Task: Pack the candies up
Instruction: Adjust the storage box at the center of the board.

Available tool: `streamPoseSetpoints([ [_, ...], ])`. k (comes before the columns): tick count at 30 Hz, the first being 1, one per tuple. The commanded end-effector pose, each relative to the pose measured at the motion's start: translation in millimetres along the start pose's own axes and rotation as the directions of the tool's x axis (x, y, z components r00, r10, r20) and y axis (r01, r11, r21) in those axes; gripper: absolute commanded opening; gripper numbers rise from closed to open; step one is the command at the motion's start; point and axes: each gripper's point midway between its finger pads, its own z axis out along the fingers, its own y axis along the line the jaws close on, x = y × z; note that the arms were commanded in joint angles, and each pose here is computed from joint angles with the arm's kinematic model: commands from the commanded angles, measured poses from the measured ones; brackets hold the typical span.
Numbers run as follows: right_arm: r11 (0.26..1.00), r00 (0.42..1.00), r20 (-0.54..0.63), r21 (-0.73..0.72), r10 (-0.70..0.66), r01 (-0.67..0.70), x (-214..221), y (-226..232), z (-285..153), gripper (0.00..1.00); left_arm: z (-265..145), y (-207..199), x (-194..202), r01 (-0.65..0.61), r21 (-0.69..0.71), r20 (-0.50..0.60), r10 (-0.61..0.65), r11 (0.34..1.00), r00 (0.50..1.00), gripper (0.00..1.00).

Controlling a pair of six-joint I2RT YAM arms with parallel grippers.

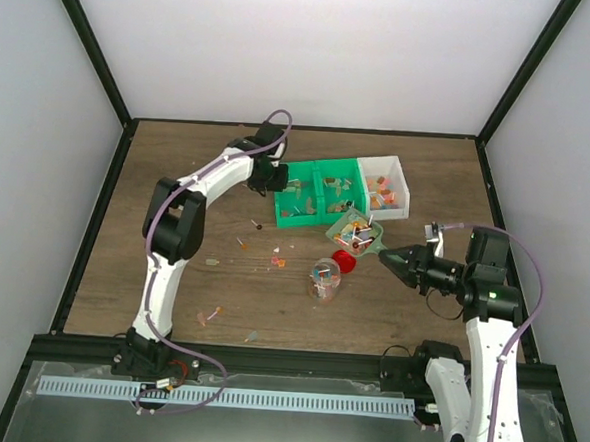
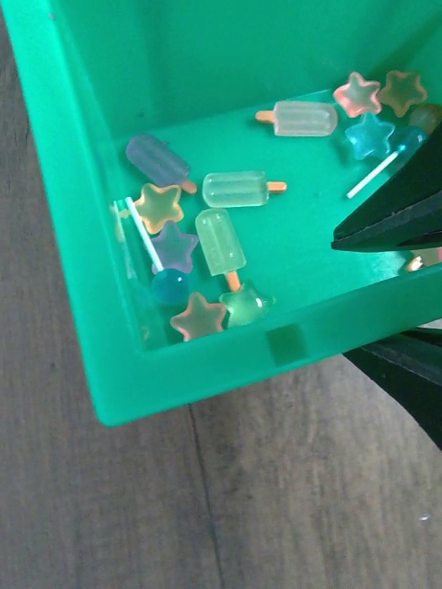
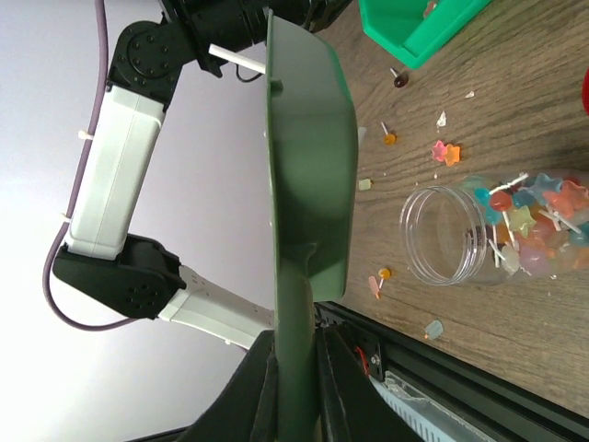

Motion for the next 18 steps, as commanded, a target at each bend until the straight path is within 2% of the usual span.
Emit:
streamPoseSetpoints([
  [1,0.998,0.998,0.023,0.014,-0.057,0.057,-2.5,14.2,-7.4,0.01,8.9,11.4,-2.9,-0.058,-0.049,-0.034,0.056,0.997,0.998,0.26],
  [4,0.996,0.998,0.027,0.065,-0.061,0.059,-1.5,5.0,-8.3,0.01,-0.1,4.7,-11.9,-0.051,-0.022,-0.013,0.051,0.998,0.999,0.36],
  [8,0.994,0.997,0.025,0.082,-0.076,0.074,5.4,0.4,-10.1,0.01,-25.2,-4.4,-21.0,-0.029,0.009,0.037,0.028,1.0,0.999,0.45],
  [11,0.992,0.996,0.017,0.087,-0.089,0.087,14.1,-5.4,-10.7,0.01,-49.4,-12.0,-29.3,-0.019,0.038,0.087,0.015,0.999,0.996,0.59],
  [15,0.989,0.994,0.012,0.102,-0.113,0.111,25.0,-18.0,-10.5,0.01,-89.5,-17.1,-39.8,-0.003,0.054,0.189,-0.007,0.999,0.982,0.84],
  [18,0.983,0.993,0.014,0.144,-0.12,0.117,29.7,-30.4,-11.5,0.01,-111.1,-20.9,-35.1,0.008,0.09,0.23,-0.029,0.996,0.973,0.94],
])
